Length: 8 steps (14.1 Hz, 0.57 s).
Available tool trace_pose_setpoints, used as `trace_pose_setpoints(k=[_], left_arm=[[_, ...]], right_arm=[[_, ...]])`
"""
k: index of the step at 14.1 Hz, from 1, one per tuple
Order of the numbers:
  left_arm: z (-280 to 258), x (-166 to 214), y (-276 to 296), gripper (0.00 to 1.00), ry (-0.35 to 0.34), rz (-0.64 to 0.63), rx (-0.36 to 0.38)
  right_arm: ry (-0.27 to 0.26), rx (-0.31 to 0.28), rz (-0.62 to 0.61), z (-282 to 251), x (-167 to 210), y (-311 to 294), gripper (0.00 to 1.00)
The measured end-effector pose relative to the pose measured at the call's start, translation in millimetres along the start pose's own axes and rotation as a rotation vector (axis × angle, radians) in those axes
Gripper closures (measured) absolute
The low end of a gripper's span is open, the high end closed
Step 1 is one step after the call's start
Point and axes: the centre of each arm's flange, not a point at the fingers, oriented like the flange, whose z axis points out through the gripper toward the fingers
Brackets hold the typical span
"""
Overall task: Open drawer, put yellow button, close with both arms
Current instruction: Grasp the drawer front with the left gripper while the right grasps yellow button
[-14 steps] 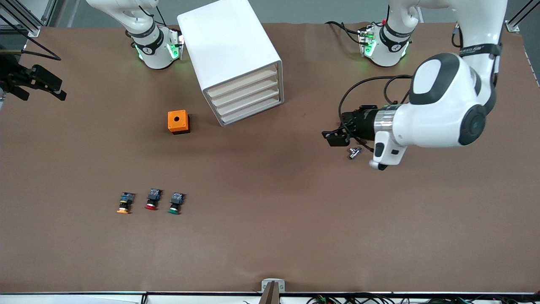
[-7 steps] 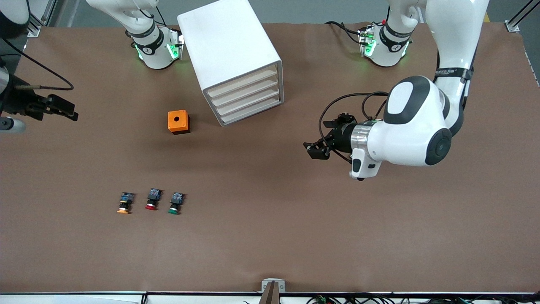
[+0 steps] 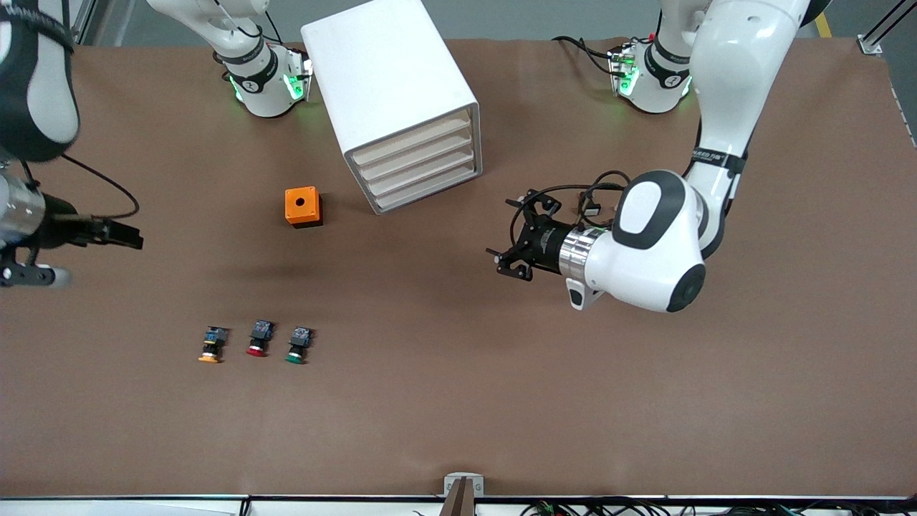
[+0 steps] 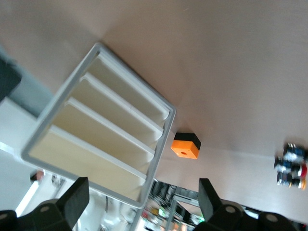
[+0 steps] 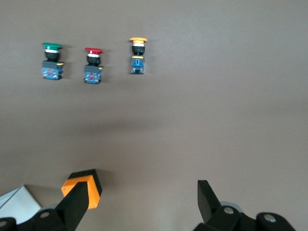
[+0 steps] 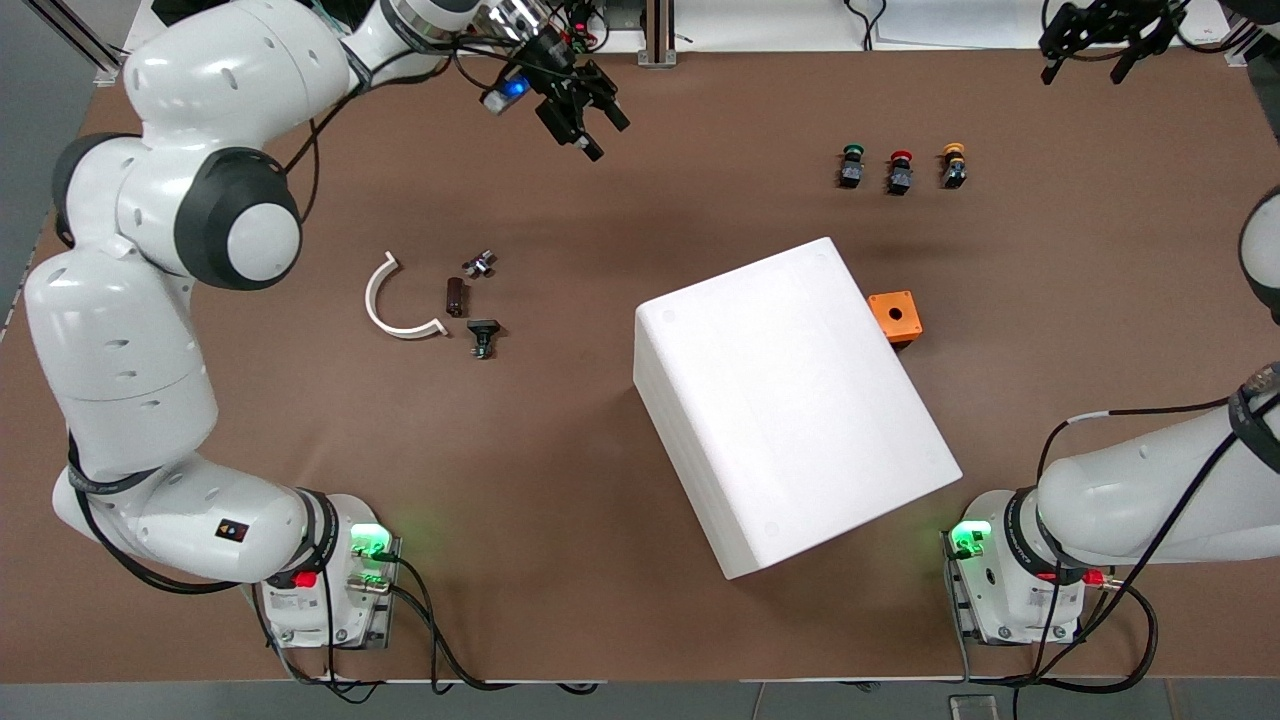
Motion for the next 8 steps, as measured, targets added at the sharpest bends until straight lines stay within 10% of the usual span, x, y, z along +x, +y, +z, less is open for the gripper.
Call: trace_pose_setpoints(k=[8], left_arm=[[88, 21, 10, 0.0, -0.016, -0.396, 0.226]], right_arm=[[0.088, 0.003, 0.092, 138, 56, -38, 0.0]])
